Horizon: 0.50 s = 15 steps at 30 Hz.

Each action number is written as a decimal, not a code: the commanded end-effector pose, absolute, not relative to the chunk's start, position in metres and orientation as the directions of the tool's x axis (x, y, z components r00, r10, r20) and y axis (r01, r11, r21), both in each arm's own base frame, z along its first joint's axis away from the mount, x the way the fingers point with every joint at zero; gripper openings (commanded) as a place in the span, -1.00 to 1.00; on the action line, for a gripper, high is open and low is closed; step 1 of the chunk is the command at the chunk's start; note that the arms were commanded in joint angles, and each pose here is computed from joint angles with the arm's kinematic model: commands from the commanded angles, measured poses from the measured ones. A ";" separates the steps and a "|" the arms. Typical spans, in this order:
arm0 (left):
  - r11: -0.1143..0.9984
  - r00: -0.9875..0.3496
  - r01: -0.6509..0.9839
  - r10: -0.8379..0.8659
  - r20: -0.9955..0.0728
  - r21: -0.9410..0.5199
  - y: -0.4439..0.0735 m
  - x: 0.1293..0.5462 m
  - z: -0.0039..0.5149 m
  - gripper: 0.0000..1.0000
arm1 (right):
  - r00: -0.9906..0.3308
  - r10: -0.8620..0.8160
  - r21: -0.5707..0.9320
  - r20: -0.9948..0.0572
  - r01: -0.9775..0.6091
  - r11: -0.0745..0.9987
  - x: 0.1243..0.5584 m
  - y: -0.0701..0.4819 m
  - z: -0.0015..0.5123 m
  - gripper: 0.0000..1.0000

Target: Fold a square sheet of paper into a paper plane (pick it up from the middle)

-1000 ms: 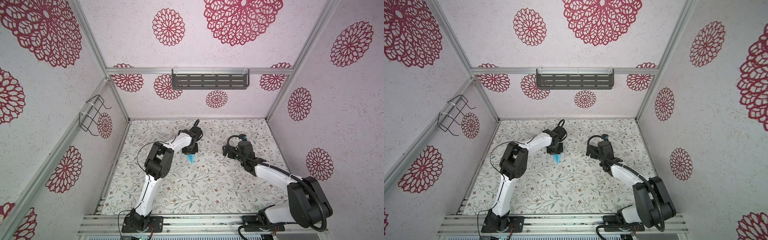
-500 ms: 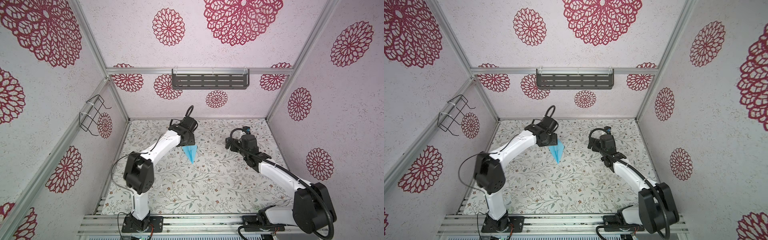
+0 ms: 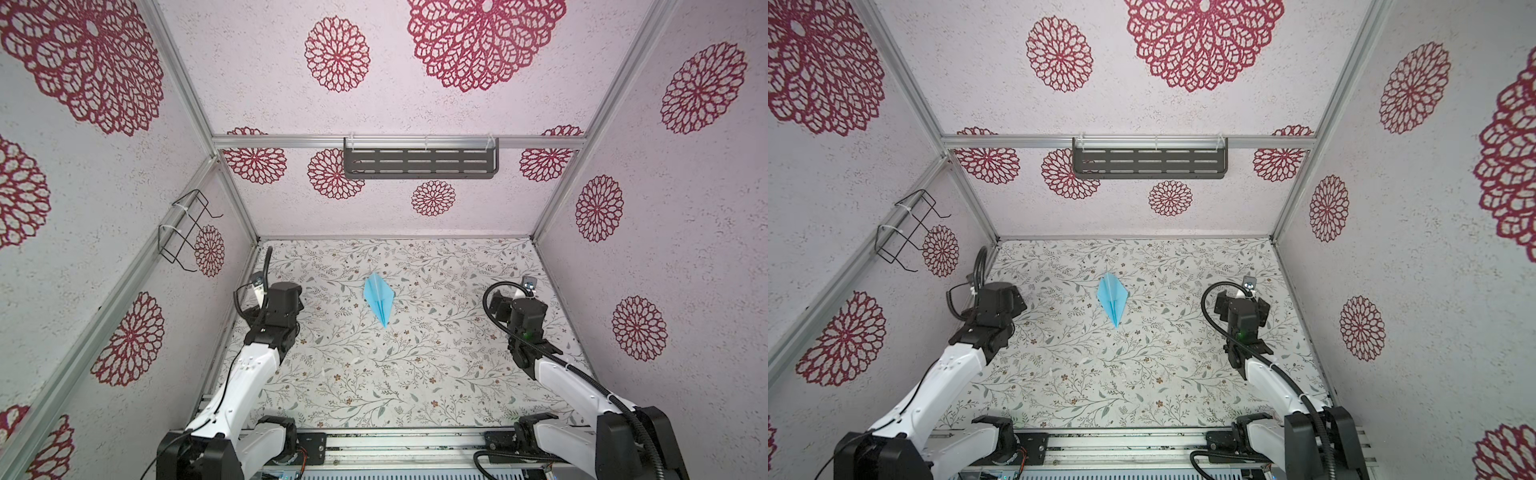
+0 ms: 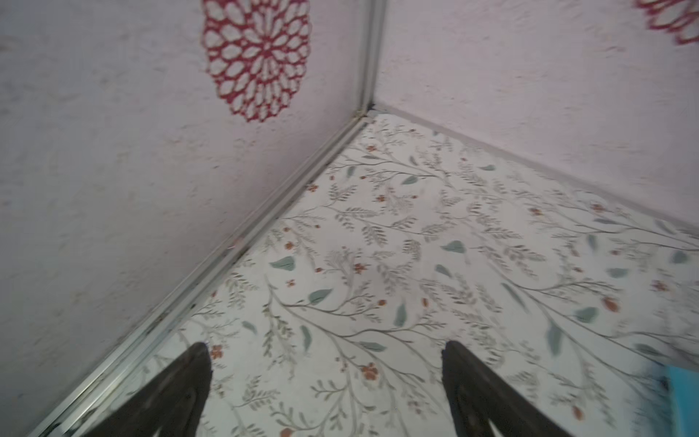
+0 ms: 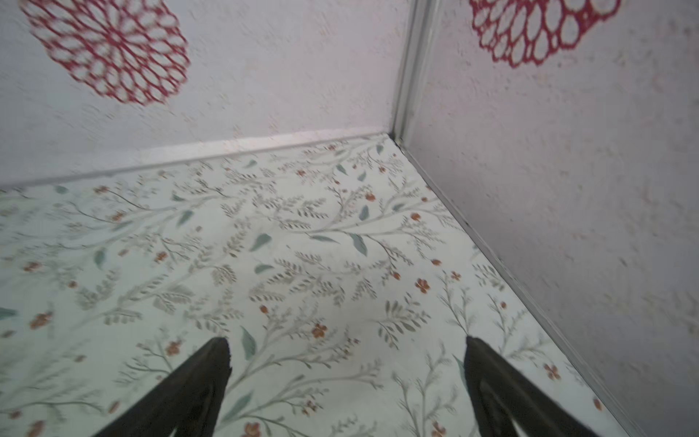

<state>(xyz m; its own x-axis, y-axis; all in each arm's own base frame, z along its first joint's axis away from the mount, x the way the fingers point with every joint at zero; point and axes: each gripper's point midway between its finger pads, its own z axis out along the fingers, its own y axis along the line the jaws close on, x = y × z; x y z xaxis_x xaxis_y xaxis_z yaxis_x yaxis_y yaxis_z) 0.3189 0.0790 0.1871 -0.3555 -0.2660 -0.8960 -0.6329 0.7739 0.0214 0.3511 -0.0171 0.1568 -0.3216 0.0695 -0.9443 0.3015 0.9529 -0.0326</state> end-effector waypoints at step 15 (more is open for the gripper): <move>0.944 -0.175 -0.330 -0.041 -0.984 0.019 0.072 0.360 0.163 0.95 | -0.171 0.001 -0.019 -0.985 0.117 0.993 0.365 -0.019 0.137 0.98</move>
<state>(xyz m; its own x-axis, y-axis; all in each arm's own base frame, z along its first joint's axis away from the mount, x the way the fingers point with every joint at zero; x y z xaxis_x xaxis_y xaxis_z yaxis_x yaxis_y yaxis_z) 0.3430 0.0863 0.1364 -0.3004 -0.1066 -0.9478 -0.4574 0.8881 0.0451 0.3534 -0.0273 0.1038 -0.3113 0.0122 -0.9502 0.1864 0.9813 -0.0485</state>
